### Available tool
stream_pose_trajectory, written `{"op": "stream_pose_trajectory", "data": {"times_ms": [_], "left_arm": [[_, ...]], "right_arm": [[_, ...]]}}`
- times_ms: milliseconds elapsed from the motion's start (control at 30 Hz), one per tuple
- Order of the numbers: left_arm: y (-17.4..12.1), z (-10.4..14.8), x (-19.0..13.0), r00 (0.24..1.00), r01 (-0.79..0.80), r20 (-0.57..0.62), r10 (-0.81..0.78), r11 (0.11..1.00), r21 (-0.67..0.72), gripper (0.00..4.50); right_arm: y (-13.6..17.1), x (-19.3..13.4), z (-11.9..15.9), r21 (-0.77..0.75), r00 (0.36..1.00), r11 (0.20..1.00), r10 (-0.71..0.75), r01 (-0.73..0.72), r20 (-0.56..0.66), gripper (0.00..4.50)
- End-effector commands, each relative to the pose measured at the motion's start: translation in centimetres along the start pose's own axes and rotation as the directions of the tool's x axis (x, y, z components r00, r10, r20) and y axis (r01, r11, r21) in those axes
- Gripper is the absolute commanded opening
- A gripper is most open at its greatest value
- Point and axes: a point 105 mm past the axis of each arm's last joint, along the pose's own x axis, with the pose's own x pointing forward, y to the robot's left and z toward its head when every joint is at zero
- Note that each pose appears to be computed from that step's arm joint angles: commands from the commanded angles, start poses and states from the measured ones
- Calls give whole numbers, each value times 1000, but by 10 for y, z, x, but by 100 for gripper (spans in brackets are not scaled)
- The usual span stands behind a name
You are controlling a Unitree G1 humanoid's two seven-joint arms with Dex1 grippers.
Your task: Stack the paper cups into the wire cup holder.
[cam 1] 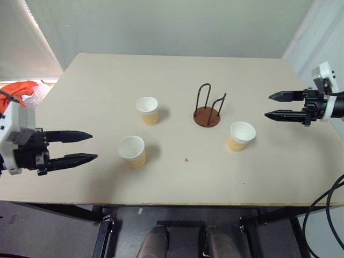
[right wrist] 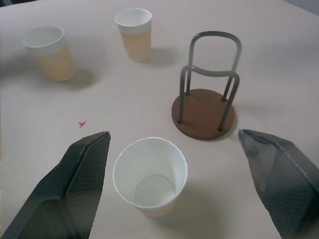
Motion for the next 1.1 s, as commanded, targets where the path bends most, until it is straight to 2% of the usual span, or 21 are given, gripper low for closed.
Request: {"op": "stream_pose_trajectory", "data": {"times_ms": [33, 300, 467, 600, 700, 800, 867, 967, 1033, 1100], "left_arm": [[3, 7, -2, 1000, -14, 1, 14, 999, 39, 304], [4, 12, 2, 1000, 7, 15, -8, 998, 59, 304], [13, 36, 10, 997, 40, 65, -49, 990, 135, 304], [14, 60, 24, 987, 102, 103, -126, 971, 218, 304], [15, 66, 35, 981, 136, 99, -164, 962, 238, 304], [15, 64, 43, 979, 159, 85, -184, 958, 237, 304], [15, 63, 45, 979, 161, 85, -185, 958, 236, 304], [13, 62, 48, 979, 163, 84, -186, 960, 228, 304], [11, 60, 48, 980, 159, 82, -181, 962, 223, 304], [10, 57, 49, 983, 149, 76, -169, 965, 214, 304]], "right_arm": [[-2, -10, 7, -27, 999, 999, -35, 35, 10, 437], [-2, -10, 8, -26, 999, 999, -38, 38, 10, 437], [4, -9, 21, -68, 999, 998, -4, 6, 32, 437], [20, -10, 45, -127, 995, 991, 51, -41, 82, 437], [35, 10, 64, -141, 982, 987, 94, -72, 163, 437], [35, 42, 66, -116, 980, 993, 3, 20, 200, 437], [35, 60, 56, -67, 981, 995, -56, 69, 187, 437], [26, 91, 43, 116, 961, 974, -212, 193, 176, 437], [29, 101, 38, 187, 962, 962, -228, 199, 152, 437], [26, 109, 27, 242, 961, 940, -265, 239, 80, 437]]}}
